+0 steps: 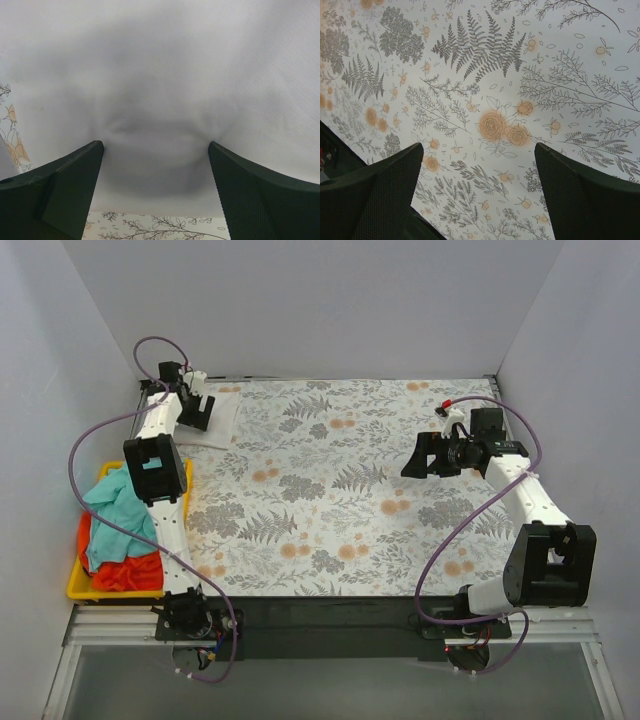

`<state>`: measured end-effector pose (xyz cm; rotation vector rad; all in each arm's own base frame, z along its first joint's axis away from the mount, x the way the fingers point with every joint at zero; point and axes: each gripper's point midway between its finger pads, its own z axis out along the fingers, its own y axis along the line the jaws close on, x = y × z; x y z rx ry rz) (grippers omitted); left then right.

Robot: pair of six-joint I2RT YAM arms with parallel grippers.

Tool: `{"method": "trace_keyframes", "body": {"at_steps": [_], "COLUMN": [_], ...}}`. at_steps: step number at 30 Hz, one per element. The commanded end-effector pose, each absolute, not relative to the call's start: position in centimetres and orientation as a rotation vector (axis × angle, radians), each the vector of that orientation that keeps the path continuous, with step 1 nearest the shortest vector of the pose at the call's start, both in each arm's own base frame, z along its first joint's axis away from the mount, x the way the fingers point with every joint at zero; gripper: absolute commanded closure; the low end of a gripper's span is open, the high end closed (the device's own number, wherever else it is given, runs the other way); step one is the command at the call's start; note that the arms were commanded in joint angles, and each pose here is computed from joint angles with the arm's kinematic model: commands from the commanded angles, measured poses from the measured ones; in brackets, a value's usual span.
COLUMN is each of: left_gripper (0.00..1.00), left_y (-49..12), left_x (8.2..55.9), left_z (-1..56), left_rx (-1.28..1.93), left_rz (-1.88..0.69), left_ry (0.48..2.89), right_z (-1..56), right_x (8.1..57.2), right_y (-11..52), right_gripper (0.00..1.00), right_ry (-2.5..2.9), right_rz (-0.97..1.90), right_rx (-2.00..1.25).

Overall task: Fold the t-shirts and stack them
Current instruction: Neatly place the folded tshirt to the corner, then reset both grippers

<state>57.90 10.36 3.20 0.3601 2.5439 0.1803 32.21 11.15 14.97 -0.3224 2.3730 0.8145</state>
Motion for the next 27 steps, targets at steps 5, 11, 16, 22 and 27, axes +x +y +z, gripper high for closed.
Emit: {"method": "trace_keyframes", "body": {"at_steps": [5, 11, 16, 22, 27], "left_gripper": [0.15, 0.1, 0.08, 0.07, 0.06], "left_y": [14.2, 15.1, 15.1, 11.0, 1.8], "left_x": [53.1, 55.5, 59.3, 60.4, 56.1], "left_z": [-4.3, -1.3, 9.5, 26.3, 32.3], "left_rx": [0.286, 0.221, 0.129, 0.081, 0.22], "left_rz": [0.294, 0.348, 0.366, 0.211, 0.064], "left_ry": [2.793, 2.687, 2.382, 2.009, 1.936], "right_z": [15.2, 15.9, 17.0, 18.4, 19.1], "right_x": [32.1, 32.2, 32.0, 31.6, 31.2], "right_y": [11.2, 11.4, 11.6, 11.6, 11.5], "right_gripper": [0.02, 0.02, 0.02, 0.02, 0.02], "right_ry": [2.356, 2.339, 2.305, 2.258, 2.232], "right_rz": [0.828, 0.837, 0.841, 0.83, 0.805], "right_rx": [-0.342, -0.348, -0.362, -0.378, -0.396]}}
